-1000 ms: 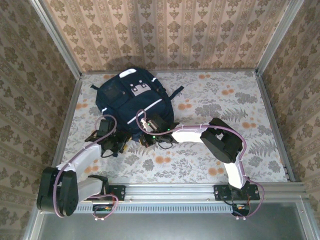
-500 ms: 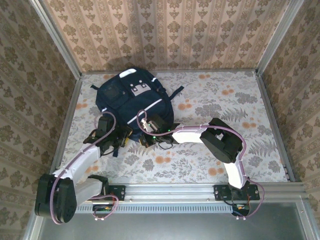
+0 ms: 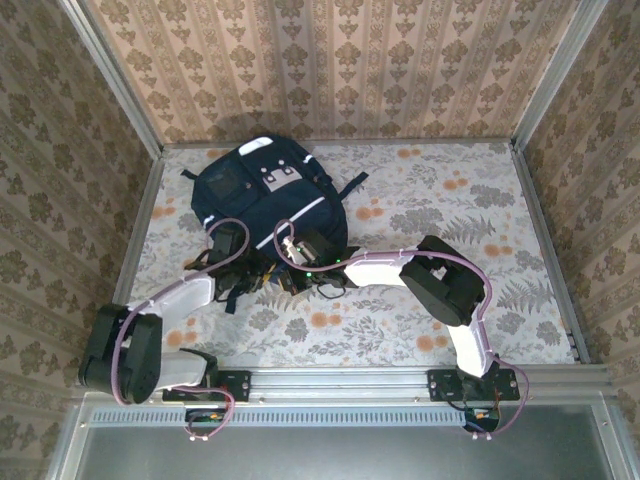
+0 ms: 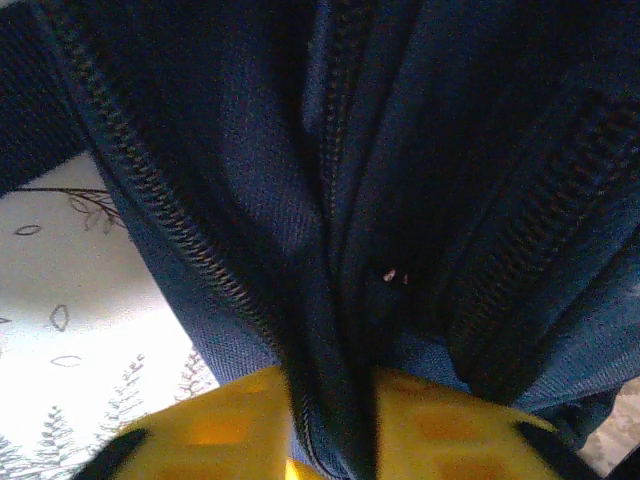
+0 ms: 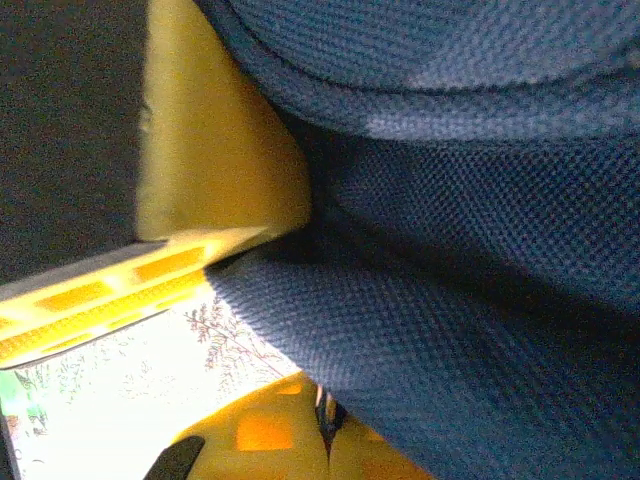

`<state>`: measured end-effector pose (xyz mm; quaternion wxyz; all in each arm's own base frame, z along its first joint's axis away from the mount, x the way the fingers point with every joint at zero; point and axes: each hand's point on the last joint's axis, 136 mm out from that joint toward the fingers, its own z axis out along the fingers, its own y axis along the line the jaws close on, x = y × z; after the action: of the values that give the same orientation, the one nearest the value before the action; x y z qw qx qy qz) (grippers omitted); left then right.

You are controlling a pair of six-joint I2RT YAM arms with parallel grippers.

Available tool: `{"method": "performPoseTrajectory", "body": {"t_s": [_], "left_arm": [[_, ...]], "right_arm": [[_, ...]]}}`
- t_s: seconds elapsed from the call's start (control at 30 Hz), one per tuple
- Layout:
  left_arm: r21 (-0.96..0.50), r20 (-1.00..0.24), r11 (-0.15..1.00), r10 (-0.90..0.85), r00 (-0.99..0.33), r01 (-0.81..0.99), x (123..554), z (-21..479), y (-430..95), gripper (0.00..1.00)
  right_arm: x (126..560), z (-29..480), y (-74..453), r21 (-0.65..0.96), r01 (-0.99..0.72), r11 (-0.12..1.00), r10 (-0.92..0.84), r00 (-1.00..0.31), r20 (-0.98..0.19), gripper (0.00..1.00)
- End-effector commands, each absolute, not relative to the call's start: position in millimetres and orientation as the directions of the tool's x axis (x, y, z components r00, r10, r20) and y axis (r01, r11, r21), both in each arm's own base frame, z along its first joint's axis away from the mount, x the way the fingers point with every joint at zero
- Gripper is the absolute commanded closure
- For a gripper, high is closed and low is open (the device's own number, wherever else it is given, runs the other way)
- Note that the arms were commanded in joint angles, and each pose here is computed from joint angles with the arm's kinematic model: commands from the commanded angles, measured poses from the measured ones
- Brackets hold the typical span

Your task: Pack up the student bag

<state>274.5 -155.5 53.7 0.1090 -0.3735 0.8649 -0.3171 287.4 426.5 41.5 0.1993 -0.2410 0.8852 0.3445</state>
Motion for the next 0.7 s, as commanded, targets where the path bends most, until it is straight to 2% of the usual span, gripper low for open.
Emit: {"method": "performPoseTrajectory", "body": {"t_s": [0.0,0.03,0.37,0.67], "left_arm": [[-0.631,0.009,0.538,-0.716,-0.698,-0.559,289,52,-152,0.94],[-0.620,0.010,0.546,-0.713,-0.701,-0.564,288,48,-151,1.00],[-0.547,-0.026,0.586,-0.725,-0.688,-0.597,278,39,-126,1.00],[-0.529,-0.057,0.608,-0.721,-0.691,-0.592,275,41,-116,1.00]], "right_arm": [[289,25,414,0.466,-0.559,0.686,-0.320,-0.806,-0.497,1.00],[288,24,411,0.449,-0.562,0.695,-0.334,-0.805,-0.491,1.00],[281,17,354,0.330,-0.542,0.773,-0.419,-0.826,-0.376,1.00],[288,24,312,0.294,-0.527,0.797,-0.430,-0.838,-0.337,1.00]]}}
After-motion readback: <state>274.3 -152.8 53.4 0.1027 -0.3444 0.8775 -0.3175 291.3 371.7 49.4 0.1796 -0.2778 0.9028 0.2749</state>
